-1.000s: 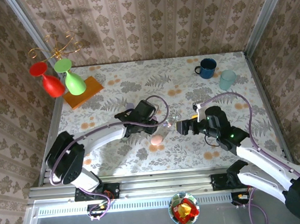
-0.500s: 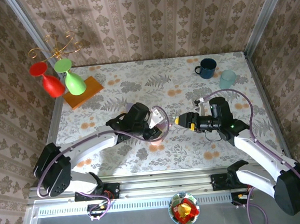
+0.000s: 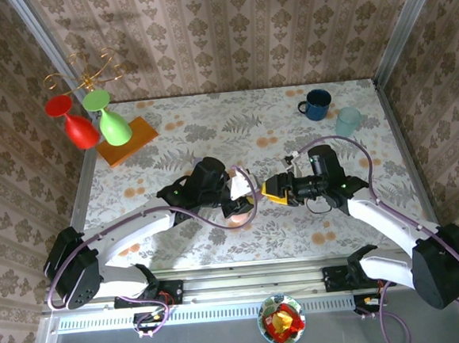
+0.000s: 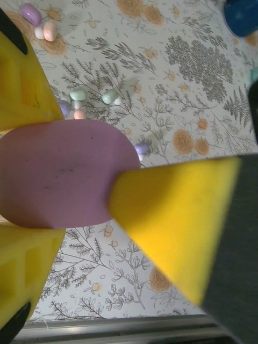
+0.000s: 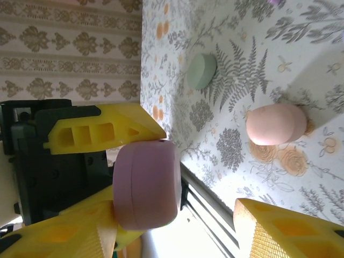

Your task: Insert wireless bluetooth earbuds into charging case

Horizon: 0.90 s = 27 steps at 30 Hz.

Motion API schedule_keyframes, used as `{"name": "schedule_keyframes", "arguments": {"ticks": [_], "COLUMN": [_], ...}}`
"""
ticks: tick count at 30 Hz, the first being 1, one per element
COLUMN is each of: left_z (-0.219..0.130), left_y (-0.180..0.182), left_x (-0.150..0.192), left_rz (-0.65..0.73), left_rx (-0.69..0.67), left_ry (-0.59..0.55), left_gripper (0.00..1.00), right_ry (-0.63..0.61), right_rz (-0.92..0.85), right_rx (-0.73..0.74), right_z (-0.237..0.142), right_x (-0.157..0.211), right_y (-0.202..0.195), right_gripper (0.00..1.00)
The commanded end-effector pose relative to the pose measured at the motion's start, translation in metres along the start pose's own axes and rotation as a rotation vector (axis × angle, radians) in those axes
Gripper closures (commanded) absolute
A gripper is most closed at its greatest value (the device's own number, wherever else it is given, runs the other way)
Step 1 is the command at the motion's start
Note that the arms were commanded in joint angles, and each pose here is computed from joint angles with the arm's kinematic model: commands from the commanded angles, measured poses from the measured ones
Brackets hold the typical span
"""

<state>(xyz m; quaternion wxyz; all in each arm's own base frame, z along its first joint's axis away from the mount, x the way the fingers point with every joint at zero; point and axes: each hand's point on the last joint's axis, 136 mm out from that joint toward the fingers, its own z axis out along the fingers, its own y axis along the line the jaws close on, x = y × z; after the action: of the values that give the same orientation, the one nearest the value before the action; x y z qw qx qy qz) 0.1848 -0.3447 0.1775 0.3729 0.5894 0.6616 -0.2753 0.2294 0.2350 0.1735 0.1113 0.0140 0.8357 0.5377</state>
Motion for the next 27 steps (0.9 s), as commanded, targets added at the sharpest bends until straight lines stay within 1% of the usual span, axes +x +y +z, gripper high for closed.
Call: {"name": "schedule_keyframes", "arguments": {"ticks": [1,2,4,7,9,10,11,13,16,17,19,21,23,24,27], "left_z": [-0.001,-0.001,-0.003,-0.004,-0.005,-0.005,-0.005,-0.004,-0.005,-0.005,-0.005,-0.004,-0.004,-0.005,-0.009], "left_y": [-0.009,-0.009,-0.011,-0.015,-0.014,-0.014,-0.014,-0.013,-0.012,-0.012,-0.012,-0.010,-0.008,-0.006,0.001], "left_x": [-0.013,-0.013,-0.013,-0.011,-0.010,-0.008,-0.007,-0.004,-0.005,-0.006,-0.008,-0.009,-0.009,-0.011,-0.013], "left_rz": [0.060,0.062,0.069,0.078,0.078,0.079,0.077,0.074,0.072,0.072,0.072,0.071,0.071,0.069,0.025], "left_rx": [0.032,0.031,0.037,0.048,0.045,0.041,0.036,0.030,0.026,0.025,0.022,0.015,-0.001,-0.014,-0.054], "left_ry": [-0.060,-0.064,-0.076,-0.076,-0.073,-0.069,-0.065,-0.057,-0.061,-0.063,-0.068,-0.071,-0.084,-0.099,-0.173], "left_gripper": [0.69,0.69,0.69,0.71,0.71,0.71,0.71,0.71,0.71,0.71,0.71,0.69,0.60,0.54,0.30], "right_ry": [0.037,0.036,0.040,0.032,0.024,0.018,0.016,0.014,0.020,0.024,0.030,0.029,0.012,-0.002,-0.050], "right_rz": [-0.038,-0.035,-0.026,-0.041,-0.047,-0.048,-0.047,-0.052,-0.049,-0.047,-0.044,-0.041,-0.034,-0.030,-0.023], "right_rx": [-0.067,-0.064,-0.061,-0.061,-0.040,-0.033,-0.031,-0.034,-0.031,-0.034,-0.036,-0.037,-0.045,-0.053,-0.085], "right_z": [0.003,0.004,0.006,0.005,0.003,0.003,0.002,0.001,0.001,0.002,0.003,0.003,0.002,0.000,-0.006], "right_x": [0.000,-0.001,0.000,-0.001,-0.002,-0.002,-0.002,-0.001,0.000,0.001,0.001,0.001,-0.002,-0.005,-0.014], "right_y": [0.025,0.024,0.022,0.023,0.021,0.021,0.020,0.022,0.020,0.020,0.019,0.019,0.021,0.022,0.025], "right_gripper": [0.42,0.45,0.56,0.61,0.60,0.54,0.52,0.52,0.61,0.65,0.76,0.81,0.83,0.85,0.86]}}
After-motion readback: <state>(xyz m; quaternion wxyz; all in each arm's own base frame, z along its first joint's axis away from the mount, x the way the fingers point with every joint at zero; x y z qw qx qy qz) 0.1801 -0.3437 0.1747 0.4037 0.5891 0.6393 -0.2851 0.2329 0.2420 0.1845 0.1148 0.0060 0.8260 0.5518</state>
